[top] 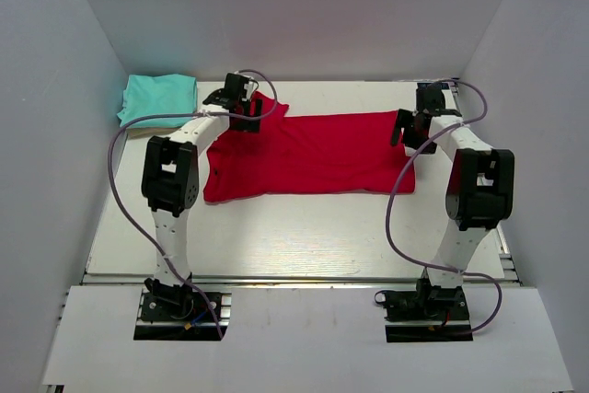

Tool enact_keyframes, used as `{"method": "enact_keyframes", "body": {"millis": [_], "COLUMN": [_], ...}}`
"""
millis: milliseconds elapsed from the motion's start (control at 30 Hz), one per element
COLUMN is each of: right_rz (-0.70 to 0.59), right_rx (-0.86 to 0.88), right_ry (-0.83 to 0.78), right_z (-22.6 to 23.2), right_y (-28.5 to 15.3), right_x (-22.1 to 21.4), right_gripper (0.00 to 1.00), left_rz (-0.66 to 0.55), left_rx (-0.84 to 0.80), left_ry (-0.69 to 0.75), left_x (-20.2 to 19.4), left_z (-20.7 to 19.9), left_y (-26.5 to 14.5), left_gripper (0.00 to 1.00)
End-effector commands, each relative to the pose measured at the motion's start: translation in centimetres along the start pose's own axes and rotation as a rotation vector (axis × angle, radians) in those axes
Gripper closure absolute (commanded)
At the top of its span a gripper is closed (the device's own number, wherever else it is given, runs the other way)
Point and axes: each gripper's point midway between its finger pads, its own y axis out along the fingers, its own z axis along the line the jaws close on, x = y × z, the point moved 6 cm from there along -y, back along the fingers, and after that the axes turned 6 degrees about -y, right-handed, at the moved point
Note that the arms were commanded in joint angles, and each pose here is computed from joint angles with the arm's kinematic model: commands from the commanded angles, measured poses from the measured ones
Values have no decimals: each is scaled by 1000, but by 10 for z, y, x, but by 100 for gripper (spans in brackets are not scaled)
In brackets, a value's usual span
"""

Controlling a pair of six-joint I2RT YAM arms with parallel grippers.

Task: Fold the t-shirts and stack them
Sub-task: Fold the flattened tshirt in 1/3 of the way

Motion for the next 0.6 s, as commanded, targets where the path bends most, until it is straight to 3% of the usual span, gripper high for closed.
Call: {"method": "enact_keyframes", "body": {"millis": [0, 100, 233, 267, 333, 467, 567], "right_rz": [-80, -135, -139, -111, -91, -98, -46], "right_rx": [6, 63, 159, 213, 246, 366, 364], "right_ry": [11, 9, 19, 23, 31, 28, 33], "right_z": [2, 8, 17, 22, 24, 34, 33], "right_y": [-24, -47, -59, -57, -60, -61, -49], "right_x": [30, 36, 13, 0, -23, -47, -60], "right_gripper": [10, 10, 10, 10, 10, 10, 10], "left_rz": [-91, -102, -63, -4, -7, 59, 107], "left_rx": [-54, -67, -123, -173, -235, -413, -410], "left_ry": [-6, -20, -102, -107, -146, -202, -232], "left_x": [40, 48, 24, 0, -12, -72, -107], "left_z": [0, 1, 0, -4, -14, -27, -25], "left_y": [-26, -46, -78, -78, -105, -111, -104], "left_gripper": [0, 0, 0, 0, 0, 0, 0]}}
